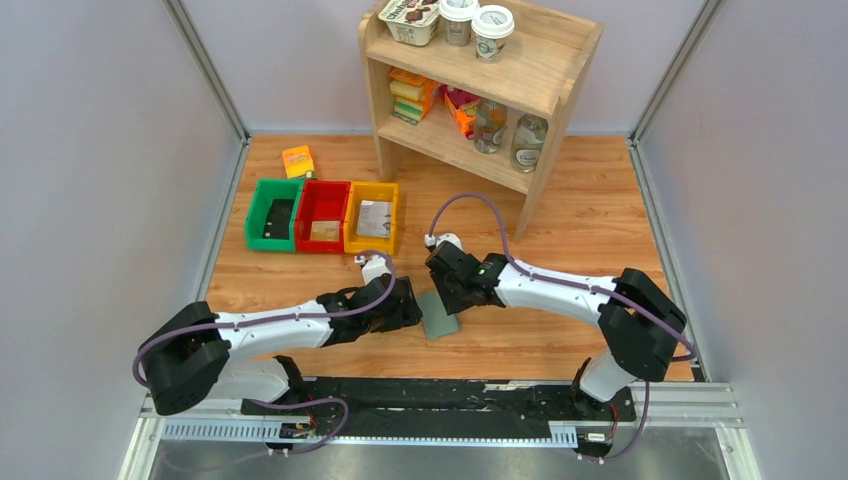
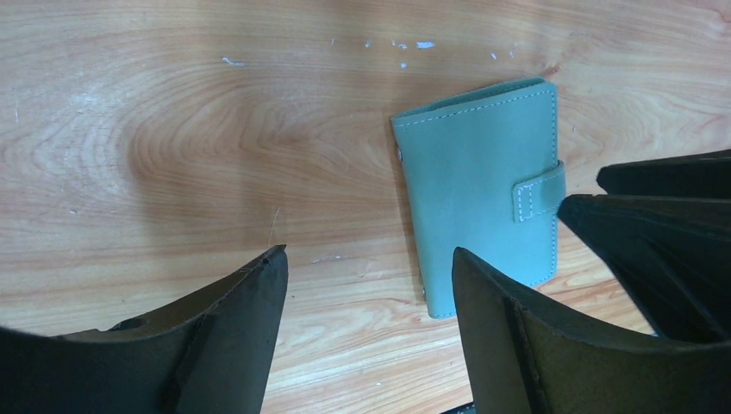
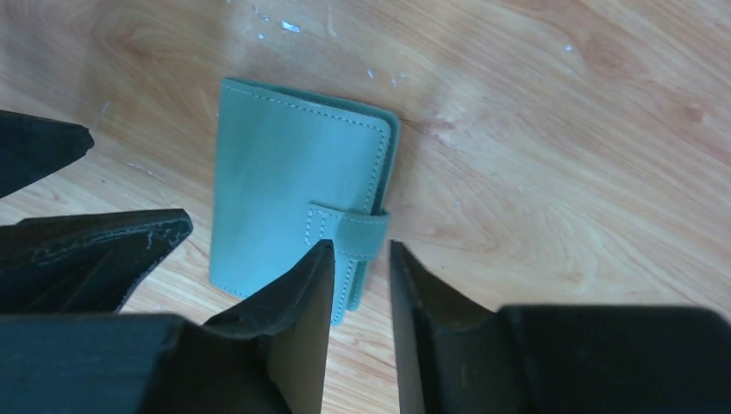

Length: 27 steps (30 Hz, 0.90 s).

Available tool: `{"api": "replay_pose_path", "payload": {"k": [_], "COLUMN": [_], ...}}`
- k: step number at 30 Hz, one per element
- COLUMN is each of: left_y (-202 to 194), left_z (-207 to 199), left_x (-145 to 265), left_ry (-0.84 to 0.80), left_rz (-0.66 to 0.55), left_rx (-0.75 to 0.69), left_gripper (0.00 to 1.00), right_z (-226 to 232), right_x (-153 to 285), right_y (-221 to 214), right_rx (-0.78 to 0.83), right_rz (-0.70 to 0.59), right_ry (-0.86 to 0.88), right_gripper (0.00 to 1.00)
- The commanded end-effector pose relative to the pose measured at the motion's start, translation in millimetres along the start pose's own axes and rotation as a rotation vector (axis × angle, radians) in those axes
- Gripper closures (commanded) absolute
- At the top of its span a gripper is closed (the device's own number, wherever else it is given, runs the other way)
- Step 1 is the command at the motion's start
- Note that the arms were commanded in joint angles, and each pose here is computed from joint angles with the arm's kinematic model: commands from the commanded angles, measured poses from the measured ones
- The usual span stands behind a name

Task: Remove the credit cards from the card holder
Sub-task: Open the card holder at the center of the board.

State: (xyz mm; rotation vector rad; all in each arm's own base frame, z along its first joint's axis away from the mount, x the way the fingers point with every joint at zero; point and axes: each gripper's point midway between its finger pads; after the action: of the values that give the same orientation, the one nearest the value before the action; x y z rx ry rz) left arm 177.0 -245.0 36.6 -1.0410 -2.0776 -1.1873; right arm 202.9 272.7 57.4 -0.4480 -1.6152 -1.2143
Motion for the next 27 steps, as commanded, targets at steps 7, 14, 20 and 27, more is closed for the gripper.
{"api": "replay_pose_path", "payload": {"k": [7, 14, 20, 27], "left_y": [12, 8, 6, -5], "left_z": [-16, -24, -28, -20], "left_x": [10, 5, 4, 3], "left_ry": [-0.020, -0.012, -0.029, -0.024], "left_rz": [-0.034, -0.003, 0.000, 0.041], "left_rx": [0.018, 0.007, 0.017, 0.018], "left_gripper": [0.21, 0.23, 0.25, 0.25], "right_z": [31, 26, 13, 23], "right_x": [-5, -9, 6, -2], "right_y": [17, 8, 11, 0], "right_rx": [-0.021, -0.034, -0.129, -0.223], "right_rz": [-0.033, -0.014, -0.068, -0.035], "right_ry": [0.127, 0.107, 0.184, 0.379], "right_gripper": [0.66, 0.62, 0.50, 0.48]}}
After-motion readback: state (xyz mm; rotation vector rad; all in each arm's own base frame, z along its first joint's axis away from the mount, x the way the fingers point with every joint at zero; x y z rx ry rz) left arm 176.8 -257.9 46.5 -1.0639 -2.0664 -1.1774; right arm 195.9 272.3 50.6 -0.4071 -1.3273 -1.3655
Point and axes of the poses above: each gripper's point midway between its finger pads, its own x axis back along the fingers, its own z axis along the line the jaws close on, y = z × x, and after that the axes turned 3 degrees about x, right-handed
